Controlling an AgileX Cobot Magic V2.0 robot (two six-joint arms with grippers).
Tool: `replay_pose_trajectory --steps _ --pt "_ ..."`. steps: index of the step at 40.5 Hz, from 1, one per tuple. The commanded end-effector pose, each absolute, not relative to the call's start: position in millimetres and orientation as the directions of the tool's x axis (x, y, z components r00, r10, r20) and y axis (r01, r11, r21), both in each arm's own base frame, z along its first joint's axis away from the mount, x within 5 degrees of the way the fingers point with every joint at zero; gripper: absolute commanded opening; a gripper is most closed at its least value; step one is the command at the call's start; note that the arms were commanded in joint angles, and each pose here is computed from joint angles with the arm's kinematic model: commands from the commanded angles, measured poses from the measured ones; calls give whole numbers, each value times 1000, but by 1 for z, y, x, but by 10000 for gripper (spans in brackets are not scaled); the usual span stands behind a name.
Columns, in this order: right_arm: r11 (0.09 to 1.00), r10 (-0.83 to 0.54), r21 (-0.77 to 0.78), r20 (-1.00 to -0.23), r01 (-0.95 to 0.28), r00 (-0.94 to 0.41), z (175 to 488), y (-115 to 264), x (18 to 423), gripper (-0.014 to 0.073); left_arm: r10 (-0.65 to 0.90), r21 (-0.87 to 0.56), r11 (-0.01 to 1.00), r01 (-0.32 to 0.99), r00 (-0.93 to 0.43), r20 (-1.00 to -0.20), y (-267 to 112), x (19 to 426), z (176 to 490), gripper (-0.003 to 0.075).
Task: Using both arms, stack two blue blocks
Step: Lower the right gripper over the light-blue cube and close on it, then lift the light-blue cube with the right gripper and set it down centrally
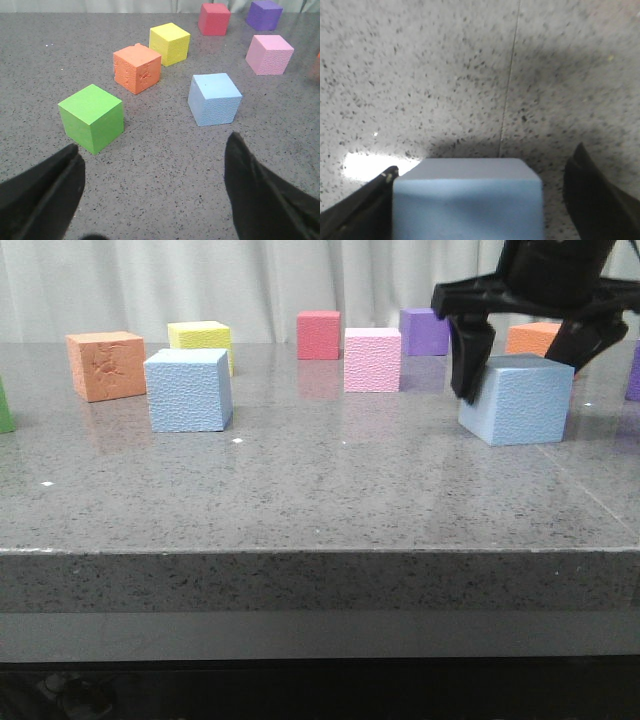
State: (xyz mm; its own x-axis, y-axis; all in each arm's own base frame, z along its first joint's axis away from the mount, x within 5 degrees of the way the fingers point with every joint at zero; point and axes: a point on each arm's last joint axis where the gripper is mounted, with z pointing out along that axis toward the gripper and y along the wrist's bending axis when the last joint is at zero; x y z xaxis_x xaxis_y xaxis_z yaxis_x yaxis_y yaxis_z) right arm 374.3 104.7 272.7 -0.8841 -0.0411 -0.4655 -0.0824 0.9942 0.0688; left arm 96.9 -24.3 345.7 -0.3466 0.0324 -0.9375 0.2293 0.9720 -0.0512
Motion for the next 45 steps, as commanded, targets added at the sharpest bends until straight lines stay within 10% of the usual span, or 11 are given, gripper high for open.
replay_pose_trajectory --steps 1,8,19,27,45 --pt "991 -18 101 -530 -85 -848 297 105 373 633 1 -61 970 236 -257 -966 -25 99 362 545" --pt "993 -25 90 -492 -80 -870 295 104 369 620 1 -61 970 236 -254 -967 -25 99 363 545" --pt "991 -68 67 -470 -112 -880 306 105 365 372 1 -61 970 236 -254 -967 -25 99 363 545" --pt "932 -317 -12 -511 -362 -799 334 132 360 371 1 -61 970 236 -254 -967 -25 99 363 545" --pt "348 -852 -119 -455 -930 -260 335 204 371 371 -3 -61 970 236 -240 -971 -25 100 364 545"
